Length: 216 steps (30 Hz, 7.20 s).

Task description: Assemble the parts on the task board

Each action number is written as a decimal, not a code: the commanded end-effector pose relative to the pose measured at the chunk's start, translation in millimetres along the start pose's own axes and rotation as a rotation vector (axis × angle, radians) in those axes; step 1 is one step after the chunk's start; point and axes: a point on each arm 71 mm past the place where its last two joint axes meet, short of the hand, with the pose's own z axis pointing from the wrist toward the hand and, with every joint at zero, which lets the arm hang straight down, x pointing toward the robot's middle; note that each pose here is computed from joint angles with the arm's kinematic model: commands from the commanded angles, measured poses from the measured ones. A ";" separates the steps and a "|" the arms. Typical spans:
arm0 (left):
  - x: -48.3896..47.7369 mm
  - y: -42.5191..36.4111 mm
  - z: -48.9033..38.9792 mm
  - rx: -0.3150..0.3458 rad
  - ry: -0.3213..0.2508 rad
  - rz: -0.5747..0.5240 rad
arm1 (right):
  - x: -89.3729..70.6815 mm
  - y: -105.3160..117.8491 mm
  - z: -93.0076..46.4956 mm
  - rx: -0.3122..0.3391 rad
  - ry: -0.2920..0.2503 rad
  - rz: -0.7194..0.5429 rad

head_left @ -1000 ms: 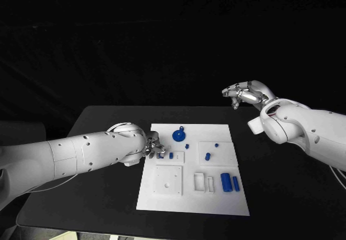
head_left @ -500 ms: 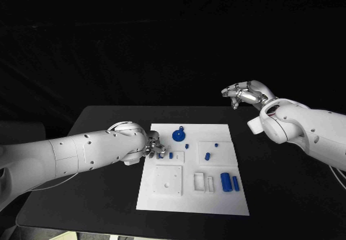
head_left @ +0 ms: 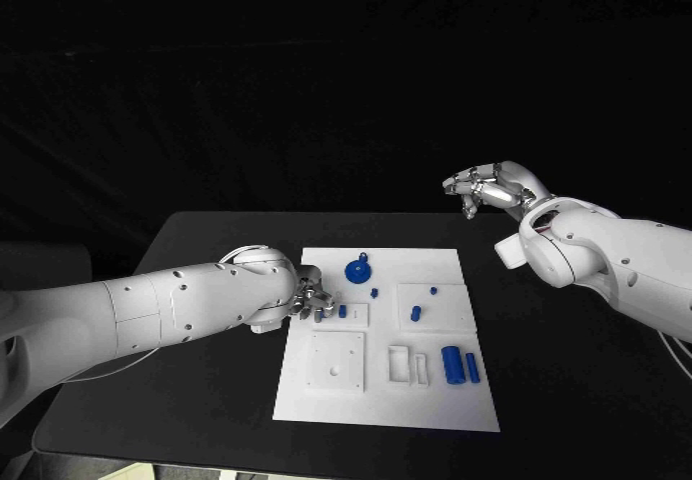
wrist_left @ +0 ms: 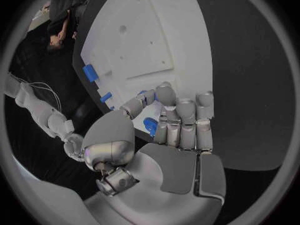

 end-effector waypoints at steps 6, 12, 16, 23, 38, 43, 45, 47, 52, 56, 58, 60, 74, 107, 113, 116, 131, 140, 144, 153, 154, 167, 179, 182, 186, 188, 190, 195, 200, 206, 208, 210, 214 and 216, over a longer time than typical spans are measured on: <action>11.4 -11.1 2.2 0.039 0.081 0.016 | 2.2 1.4 0.4 -0.010 0.020 -0.006; 7.8 -9.7 2.9 0.029 0.068 0.013 | 2.2 1.4 0.3 -0.010 0.020 -0.006; 5.6 -7.4 3.2 0.022 0.057 0.006 | 2.0 1.3 0.2 -0.009 0.020 -0.006; -0.7 -4.6 3.1 0.012 0.024 -0.011 | 1.7 0.9 -0.1 -0.007 0.021 -0.006; -3.9 1.6 2.3 -0.001 0.003 -0.020 | 1.1 0.7 -0.3 -0.007 0.019 -0.007; -4.7 4.5 2.1 -0.007 0.001 -0.022 | 0.8 0.6 -0.5 -0.007 0.018 -0.007; -5.0 5.5 2.0 -0.009 -0.001 -0.024 | 0.5 0.4 -0.5 -0.007 0.018 -0.007; -5.4 6.3 1.9 -0.010 -0.004 -0.026 | 0.3 0.3 -0.6 -0.006 0.017 -0.008; -6.2 8.4 1.2 -0.011 -0.011 -0.031 | 0.0 0.2 -0.7 -0.006 0.016 -0.008; -6.5 9.5 0.4 -0.007 -0.013 -0.042 | -0.2 0.1 -0.7 -0.006 0.016 -0.008; -6.7 9.8 0.2 -0.006 -0.009 -0.055 | -0.4 0.0 -0.8 -0.006 0.015 -0.008; -7.4 10.0 0.0 -0.005 -0.009 -0.058 | -0.4 0.0 -0.8 -0.006 0.016 -0.008; -24.2 17.1 -3.8 0.008 -0.063 -0.175 | -1.0 -0.3 -1.1 -0.006 0.015 -0.008; -15.9 18.2 -15.4 0.101 0.027 -0.209 | -1.7 -0.6 -1.8 -0.006 0.014 -0.009; -13.9 19.8 -14.1 0.097 0.033 -0.209 | -1.6 -0.6 -1.8 -0.006 0.013 -0.009; -13.4 20.4 -12.6 0.093 0.031 -0.211 | -1.5 -0.5 -1.8 -0.006 0.013 -0.008; -14.3 24.3 -5.8 0.070 -0.005 -0.221 | -1.3 -0.3 -1.8 -0.006 0.014 -0.008; -14.9 27.4 -3.1 0.056 -0.022 -0.221 | -1.8 -0.5 -2.0 -0.006 0.013 -0.009; -15.5 27.2 -2.7 0.055 -0.029 -0.224 | -1.6 -0.4 -2.0 -0.007 0.013 -0.008; -18.4 30.2 -2.2 0.045 -0.058 -0.227 | -2.2 -0.7 -2.2 -0.007 0.012 -0.009; -18.8 30.4 -2.0 0.045 -0.063 -0.228 | -2.3 -0.7 -2.2 -0.007 0.012 -0.009; -17.3 31.0 -2.3 0.043 -0.040 -0.222 | -2.9 -1.1 -2.5 -0.006 0.012 -0.009; -14.2 28.7 -2.6 0.054 -0.003 -0.235 | -3.0 -1.4 -2.6 -0.005 0.014 -0.009; -14.0 29.8 -2.9 0.053 0.001 -0.244 | -3.2 -1.4 -2.7 -0.004 0.013 -0.009; -13.6 30.8 -3.5 0.053 0.008 -0.253 | -3.5 -1.7 -2.8 -0.004 0.012 -0.010; -13.2 30.6 -3.8 0.054 0.010 -0.252 | -3.5 -1.6 -2.8 -0.004 0.013 -0.010; -12.6 30.3 -4.2 0.056 0.015 -0.252 | -3.4 -1.5 -2.8 -0.004 0.013 -0.009; -11.0 29.4 -5.1 0.063 0.030 -0.264 | -3.6 -1.7 -2.8 -0.004 0.012 -0.010; -9.3 29.3 -6.2 0.071 0.048 -0.276 | -3.2 -1.9 -2.7 -0.004 0.013 -0.009; -8.6 30.6 -7.3 0.072 0.051 -0.281 | -3.2 -1.9 -2.7 -0.004 0.014 -0.009; -8.7 31.3 -7.4 0.071 0.049 -0.282 | -3.2 -1.9 -2.7 -0.004 0.013 -0.009; -8.8 31.9 -7.7 0.069 0.047 -0.283 | -3.2 -1.9 -2.7 -0.004 0.014 -0.009; -8.6 32.4 -8.3 0.069 0.046 -0.285 | -3.3 -2.1 -2.7 -0.004 0.013 -0.009; -8.4 32.6 -8.7 0.069 0.046 -0.288 | -3.3 -2.1 -2.7 -0.003 0.014 -0.009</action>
